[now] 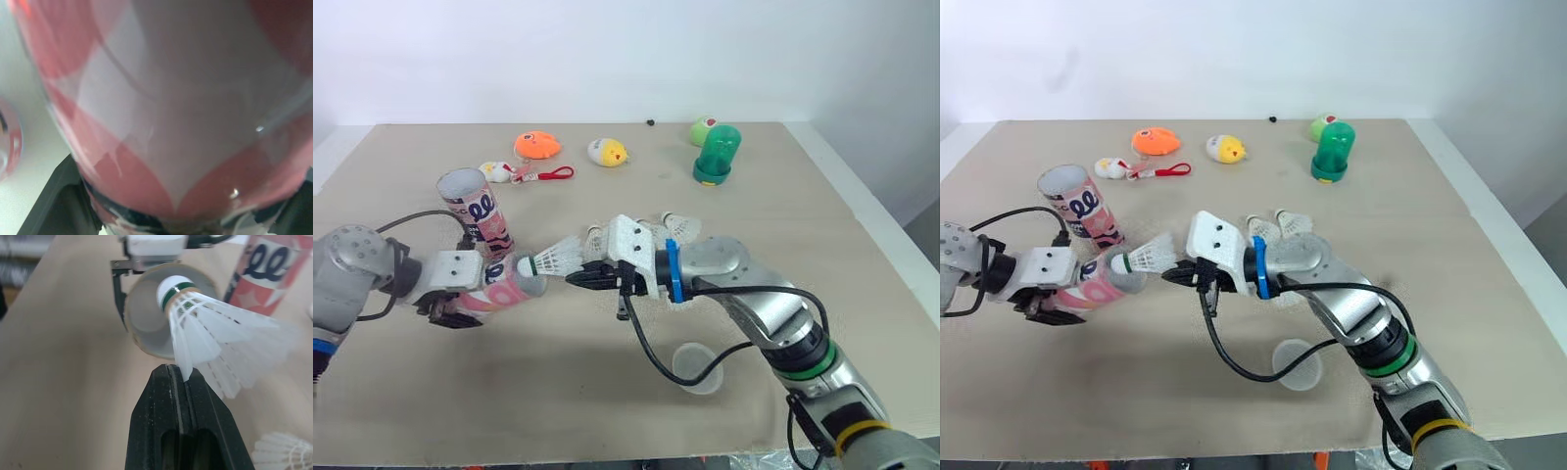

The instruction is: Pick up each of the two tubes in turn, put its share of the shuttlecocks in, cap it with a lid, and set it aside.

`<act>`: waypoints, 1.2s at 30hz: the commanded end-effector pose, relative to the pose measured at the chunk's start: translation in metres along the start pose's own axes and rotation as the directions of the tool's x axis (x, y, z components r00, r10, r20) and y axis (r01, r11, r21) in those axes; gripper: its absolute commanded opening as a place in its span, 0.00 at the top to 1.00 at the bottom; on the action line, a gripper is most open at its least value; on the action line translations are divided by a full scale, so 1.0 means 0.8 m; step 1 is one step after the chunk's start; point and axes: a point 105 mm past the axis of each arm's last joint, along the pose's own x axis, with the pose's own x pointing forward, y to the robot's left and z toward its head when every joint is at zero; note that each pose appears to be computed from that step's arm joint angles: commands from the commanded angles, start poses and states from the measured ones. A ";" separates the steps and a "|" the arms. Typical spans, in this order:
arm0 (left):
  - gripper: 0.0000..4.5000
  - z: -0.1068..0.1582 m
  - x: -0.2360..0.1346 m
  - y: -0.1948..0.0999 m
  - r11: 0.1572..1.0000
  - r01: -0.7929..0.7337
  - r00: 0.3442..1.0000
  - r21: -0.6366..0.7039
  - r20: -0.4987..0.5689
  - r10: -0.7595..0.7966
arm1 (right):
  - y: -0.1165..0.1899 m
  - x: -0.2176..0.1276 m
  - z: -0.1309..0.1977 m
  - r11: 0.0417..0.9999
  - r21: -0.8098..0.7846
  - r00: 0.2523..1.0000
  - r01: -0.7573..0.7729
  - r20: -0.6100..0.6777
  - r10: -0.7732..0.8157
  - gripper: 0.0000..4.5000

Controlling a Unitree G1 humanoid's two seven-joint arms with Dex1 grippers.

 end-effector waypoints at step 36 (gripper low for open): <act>0.24 -0.013 0.006 -0.028 0.999 0.019 1.000 -0.045 -0.010 -0.020 | -0.050 0.029 -0.061 0.804 0.434 0.902 0.406 -0.051 -0.429 0.01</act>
